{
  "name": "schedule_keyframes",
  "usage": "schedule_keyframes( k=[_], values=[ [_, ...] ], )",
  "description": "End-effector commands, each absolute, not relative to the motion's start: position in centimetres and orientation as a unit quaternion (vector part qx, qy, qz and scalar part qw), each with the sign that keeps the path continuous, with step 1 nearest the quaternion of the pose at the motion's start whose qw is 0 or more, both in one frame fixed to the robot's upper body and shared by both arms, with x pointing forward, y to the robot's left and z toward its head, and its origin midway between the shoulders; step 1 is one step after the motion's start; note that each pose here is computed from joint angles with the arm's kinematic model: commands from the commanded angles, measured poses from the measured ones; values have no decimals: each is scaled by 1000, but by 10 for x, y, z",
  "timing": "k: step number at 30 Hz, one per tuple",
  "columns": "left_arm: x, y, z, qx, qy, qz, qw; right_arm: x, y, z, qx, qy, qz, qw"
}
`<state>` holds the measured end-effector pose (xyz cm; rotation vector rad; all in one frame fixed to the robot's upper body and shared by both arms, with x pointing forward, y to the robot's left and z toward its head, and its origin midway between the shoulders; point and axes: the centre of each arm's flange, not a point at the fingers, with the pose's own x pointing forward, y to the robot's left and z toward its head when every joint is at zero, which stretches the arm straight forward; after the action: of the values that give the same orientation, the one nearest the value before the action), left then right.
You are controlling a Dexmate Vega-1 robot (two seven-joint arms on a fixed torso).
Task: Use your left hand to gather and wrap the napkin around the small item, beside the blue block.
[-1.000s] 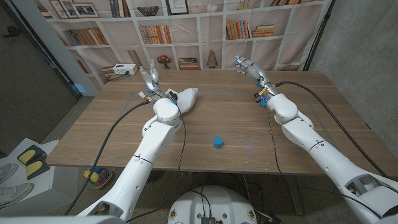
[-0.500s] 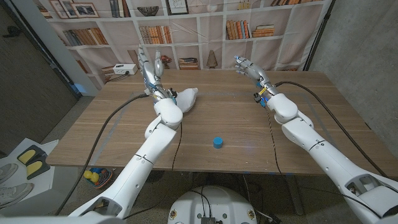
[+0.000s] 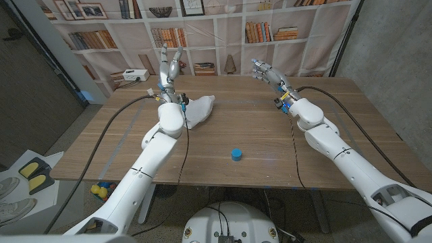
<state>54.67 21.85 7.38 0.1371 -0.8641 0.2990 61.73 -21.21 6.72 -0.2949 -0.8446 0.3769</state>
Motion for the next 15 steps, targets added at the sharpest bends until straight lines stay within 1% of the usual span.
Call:
schedule_keyframes(
  k=[1,7,15],
  values=[
    [546,232,80,58,-407,43,911,623,-205,71,-99,-412,208,882],
    [555,240,80,45,-403,13,914,628,-201,71,-72,-416,198,885],
    [574,253,77,27,-385,-28,922,634,-203,65,-57,-408,156,898]
  ],
)
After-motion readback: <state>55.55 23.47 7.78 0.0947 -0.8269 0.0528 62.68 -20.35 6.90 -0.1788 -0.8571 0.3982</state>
